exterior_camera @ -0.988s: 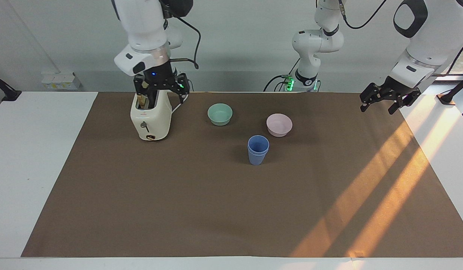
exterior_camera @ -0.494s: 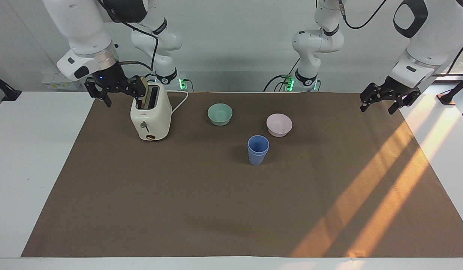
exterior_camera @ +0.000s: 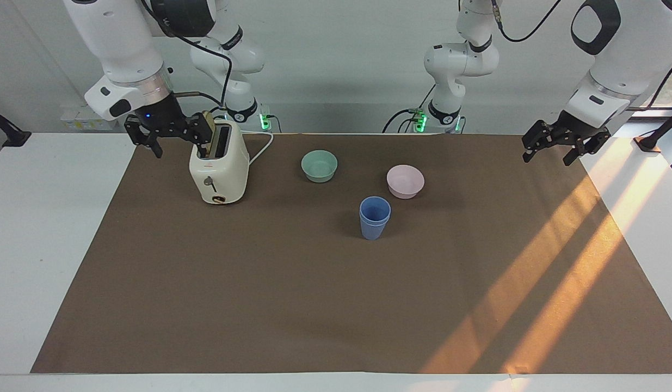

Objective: Stack blue cups with both arms

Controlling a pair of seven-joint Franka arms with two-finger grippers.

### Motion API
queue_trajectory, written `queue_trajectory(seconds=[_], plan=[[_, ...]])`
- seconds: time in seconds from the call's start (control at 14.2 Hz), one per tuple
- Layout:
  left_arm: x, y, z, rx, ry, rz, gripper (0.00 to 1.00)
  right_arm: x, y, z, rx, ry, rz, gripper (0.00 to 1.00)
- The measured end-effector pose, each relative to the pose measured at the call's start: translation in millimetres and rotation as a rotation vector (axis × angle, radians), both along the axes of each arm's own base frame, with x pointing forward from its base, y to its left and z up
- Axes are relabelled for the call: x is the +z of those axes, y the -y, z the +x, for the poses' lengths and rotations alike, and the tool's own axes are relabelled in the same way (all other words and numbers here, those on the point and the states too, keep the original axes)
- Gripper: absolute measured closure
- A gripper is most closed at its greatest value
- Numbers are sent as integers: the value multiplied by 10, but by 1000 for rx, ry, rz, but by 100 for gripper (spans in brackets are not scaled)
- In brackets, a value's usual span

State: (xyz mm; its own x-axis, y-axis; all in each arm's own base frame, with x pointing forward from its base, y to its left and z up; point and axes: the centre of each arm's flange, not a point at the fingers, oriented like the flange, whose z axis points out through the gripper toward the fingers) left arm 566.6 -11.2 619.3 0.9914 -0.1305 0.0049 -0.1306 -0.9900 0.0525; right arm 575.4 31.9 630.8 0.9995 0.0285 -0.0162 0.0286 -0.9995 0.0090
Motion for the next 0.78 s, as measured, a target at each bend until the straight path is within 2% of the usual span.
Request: queue_trajectory(seconds=[0.21,0.42,0.78], plan=[[42,-1,-107,-3,-38,-1,0,-1,0,-1,0,0,0,0],[92,-5,-188,-4,-45,-2,0,-2,0,-1,0,0,0,0],[88,-3,-195,-4,-46,-2,0,-1,0,-2,0,0,0,0]])
